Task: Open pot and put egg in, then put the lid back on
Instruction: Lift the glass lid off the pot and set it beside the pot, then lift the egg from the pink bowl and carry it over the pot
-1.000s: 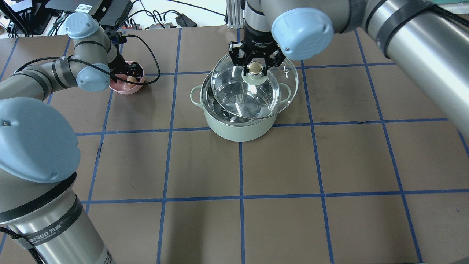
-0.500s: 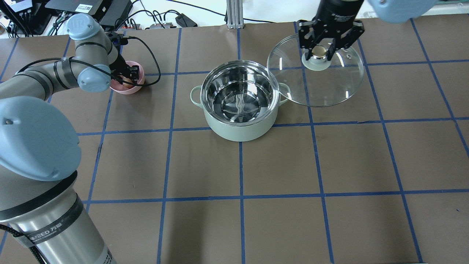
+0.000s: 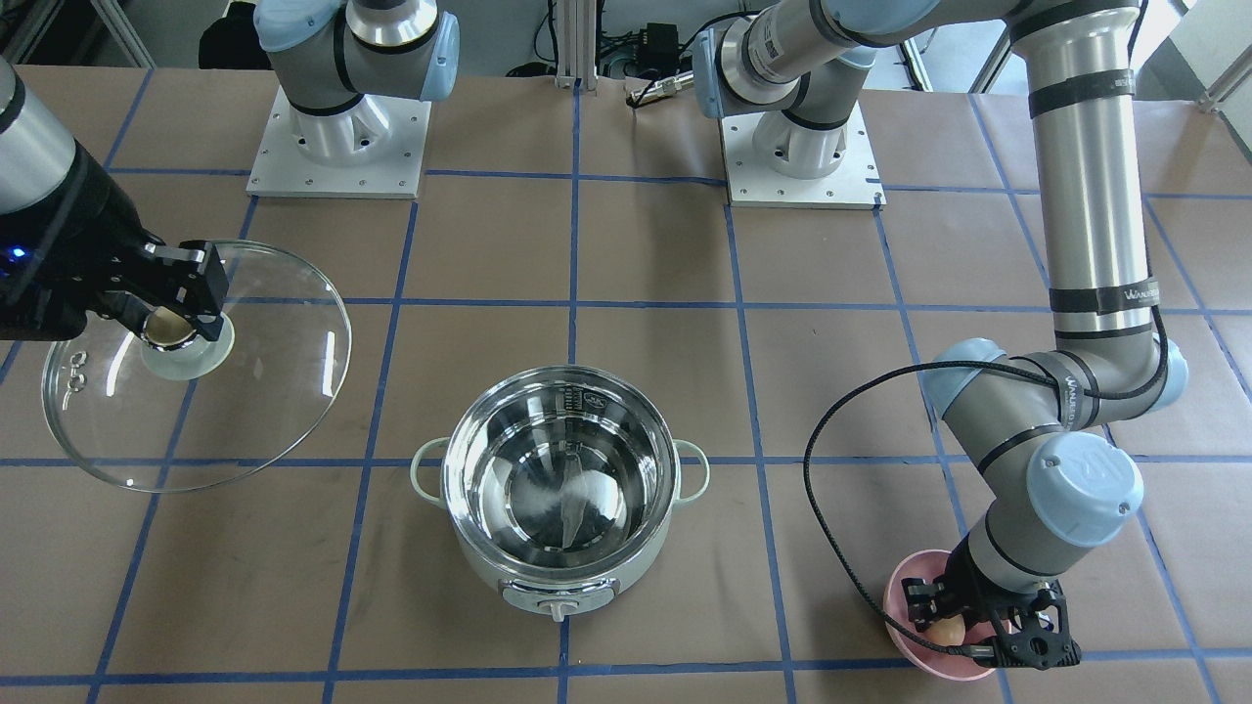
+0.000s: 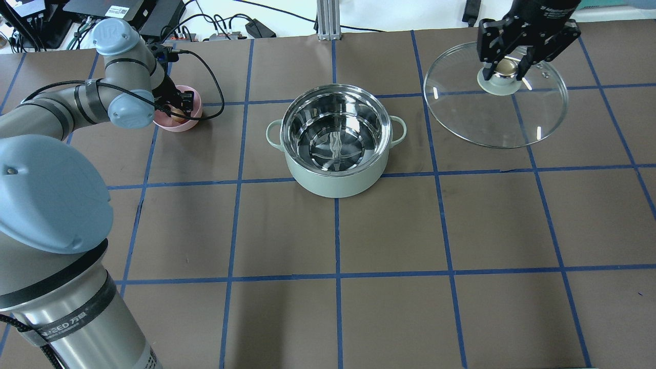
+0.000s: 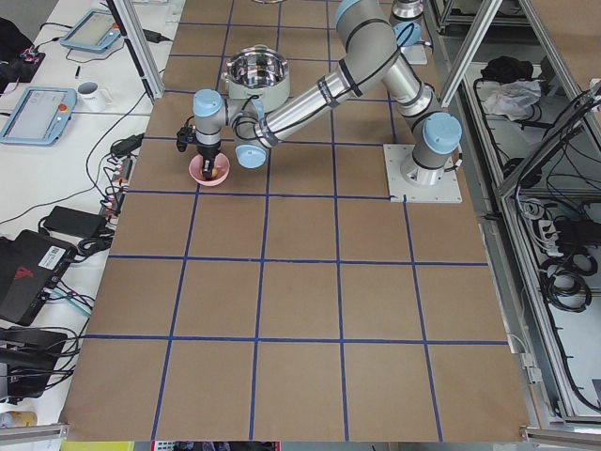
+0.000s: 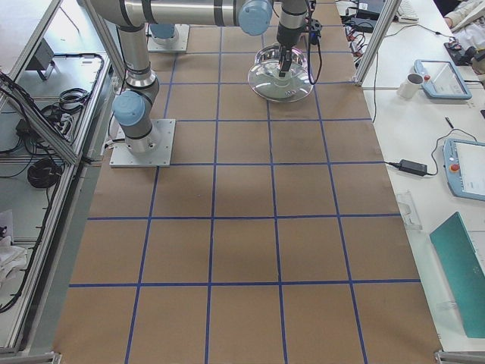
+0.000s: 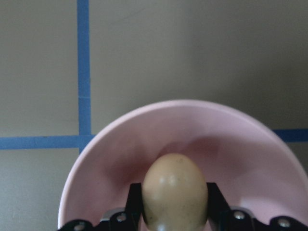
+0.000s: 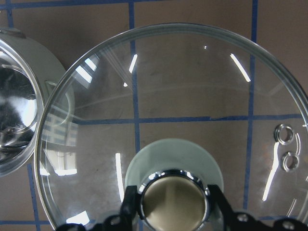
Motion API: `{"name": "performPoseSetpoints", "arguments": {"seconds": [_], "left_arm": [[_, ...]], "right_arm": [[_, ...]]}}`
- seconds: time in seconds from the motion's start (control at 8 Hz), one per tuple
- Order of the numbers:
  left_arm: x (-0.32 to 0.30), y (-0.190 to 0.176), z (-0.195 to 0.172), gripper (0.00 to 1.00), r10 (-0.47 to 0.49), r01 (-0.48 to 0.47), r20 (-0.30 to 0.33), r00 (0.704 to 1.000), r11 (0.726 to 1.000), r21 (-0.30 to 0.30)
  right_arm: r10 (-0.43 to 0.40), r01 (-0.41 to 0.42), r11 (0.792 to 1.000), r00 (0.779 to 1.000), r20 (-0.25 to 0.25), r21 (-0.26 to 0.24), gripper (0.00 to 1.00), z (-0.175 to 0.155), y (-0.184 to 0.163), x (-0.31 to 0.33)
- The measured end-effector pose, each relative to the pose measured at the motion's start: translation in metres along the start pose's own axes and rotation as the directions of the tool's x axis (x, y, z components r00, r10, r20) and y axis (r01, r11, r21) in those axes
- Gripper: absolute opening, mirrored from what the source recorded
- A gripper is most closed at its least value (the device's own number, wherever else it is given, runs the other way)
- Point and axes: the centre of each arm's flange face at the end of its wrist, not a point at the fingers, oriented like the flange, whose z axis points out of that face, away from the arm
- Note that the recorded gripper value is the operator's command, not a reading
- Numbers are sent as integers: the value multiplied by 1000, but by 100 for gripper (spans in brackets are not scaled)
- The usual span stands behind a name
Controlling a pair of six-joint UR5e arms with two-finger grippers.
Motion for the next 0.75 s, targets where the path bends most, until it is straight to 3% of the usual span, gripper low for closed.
{"name": "performPoseSetpoints", "arguments": {"seconds": [0.25, 0.5, 0.75], "left_arm": [[-1, -2, -35, 27, -4, 4, 7, 1000, 1000, 25], [4, 6, -99, 28, -17, 17, 2, 1000, 1000, 8], [49, 18, -158, 30, -79, 79, -17, 997, 997, 9]], "right_arm": [[0, 0, 1000, 1000, -11, -19, 9, 3, 4, 9], [-31, 30, 999, 999, -31, -27, 9, 5, 5, 15], [-44, 43, 999, 998, -38, -27, 8, 5, 4, 19]]}}
